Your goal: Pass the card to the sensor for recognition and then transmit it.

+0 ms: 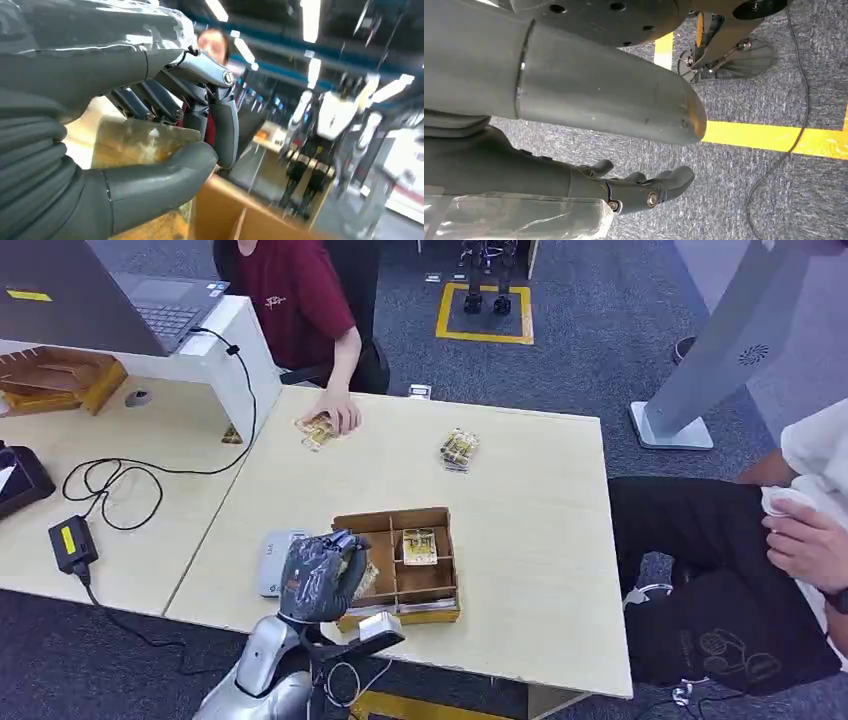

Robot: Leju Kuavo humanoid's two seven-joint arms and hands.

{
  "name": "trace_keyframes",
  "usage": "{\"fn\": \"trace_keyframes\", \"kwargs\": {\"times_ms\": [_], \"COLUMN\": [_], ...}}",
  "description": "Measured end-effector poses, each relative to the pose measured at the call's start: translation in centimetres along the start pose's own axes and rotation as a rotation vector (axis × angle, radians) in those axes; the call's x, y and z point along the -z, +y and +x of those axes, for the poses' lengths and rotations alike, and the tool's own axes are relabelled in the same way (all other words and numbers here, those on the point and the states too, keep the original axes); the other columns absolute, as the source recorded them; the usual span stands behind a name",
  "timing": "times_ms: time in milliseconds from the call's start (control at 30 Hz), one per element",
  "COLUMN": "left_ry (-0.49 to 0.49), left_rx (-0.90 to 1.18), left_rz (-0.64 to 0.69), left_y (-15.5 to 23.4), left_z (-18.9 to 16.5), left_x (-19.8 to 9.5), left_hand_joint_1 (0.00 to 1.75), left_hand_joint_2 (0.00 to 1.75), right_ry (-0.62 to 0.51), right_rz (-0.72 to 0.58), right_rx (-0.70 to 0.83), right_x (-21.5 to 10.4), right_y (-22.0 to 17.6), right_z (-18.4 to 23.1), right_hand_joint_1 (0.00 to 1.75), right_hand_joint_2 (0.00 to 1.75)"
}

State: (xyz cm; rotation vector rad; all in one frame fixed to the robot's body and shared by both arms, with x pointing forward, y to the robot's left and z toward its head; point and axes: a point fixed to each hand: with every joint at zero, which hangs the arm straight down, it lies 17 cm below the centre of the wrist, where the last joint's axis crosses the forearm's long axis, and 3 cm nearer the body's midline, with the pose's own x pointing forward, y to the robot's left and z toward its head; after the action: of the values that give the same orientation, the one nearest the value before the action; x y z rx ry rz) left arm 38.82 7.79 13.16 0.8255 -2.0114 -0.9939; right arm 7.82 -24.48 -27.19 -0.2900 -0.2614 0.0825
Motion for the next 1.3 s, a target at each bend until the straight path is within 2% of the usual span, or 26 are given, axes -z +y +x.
{"fn": "trace_keyframes", "kwargs": {"times_ms": [33, 100, 300, 500, 633, 1000, 1300], "left_ry": [-0.029, -0.064, -0.096, -0.084, -0.039, 0.127, 0.209], "left_rx": [0.008, 0.019, 0.03, 0.052, 0.098, 0.241, 0.329], "left_rz": [0.072, 0.144, 0.202, 0.248, 0.283, 0.36, 0.389], "left_y": [3.0, 6.1, 8.7, 10.5, 12.0, 16.6, 19.3], "left_z": [0.2, 0.7, 1.0, 0.3, -1.5, -9.3, -13.2], "left_x": [2.0, 3.5, 4.4, 6.0, 7.8, 14.1, 16.3], "left_hand_joint_1": [1.75, 1.75, 1.75, 1.75, 1.75, 1.75, 1.75], "left_hand_joint_2": [1.75, 1.75, 1.75, 1.75, 1.75, 1.75, 1.75], "right_ry": [-0.001, 0.001, 0.007, 0.002, -0.006, -0.039, -0.056], "right_rz": [0.0, 0.0, -0.001, 0.005, 0.003, 0.002, 0.004], "right_rx": [-0.009, -0.011, -0.017, -0.06, -0.089, -0.173, -0.209], "right_x": [0.0, 0.0, 0.0, 0.0, 0.0, 0.1, 0.2], "right_y": [0.0, 0.0, 0.0, 0.1, 0.1, 0.4, 0.6], "right_z": [0.0, -0.1, -0.2, 0.0, 0.3, 2.3, 3.7], "right_hand_joint_1": [0.0, 0.0, 0.0, 0.0, 0.0, 0.0, 0.0], "right_hand_joint_2": [0.0, 0.0, 0.0, 0.0, 0.0, 0.0, 0.0]}}
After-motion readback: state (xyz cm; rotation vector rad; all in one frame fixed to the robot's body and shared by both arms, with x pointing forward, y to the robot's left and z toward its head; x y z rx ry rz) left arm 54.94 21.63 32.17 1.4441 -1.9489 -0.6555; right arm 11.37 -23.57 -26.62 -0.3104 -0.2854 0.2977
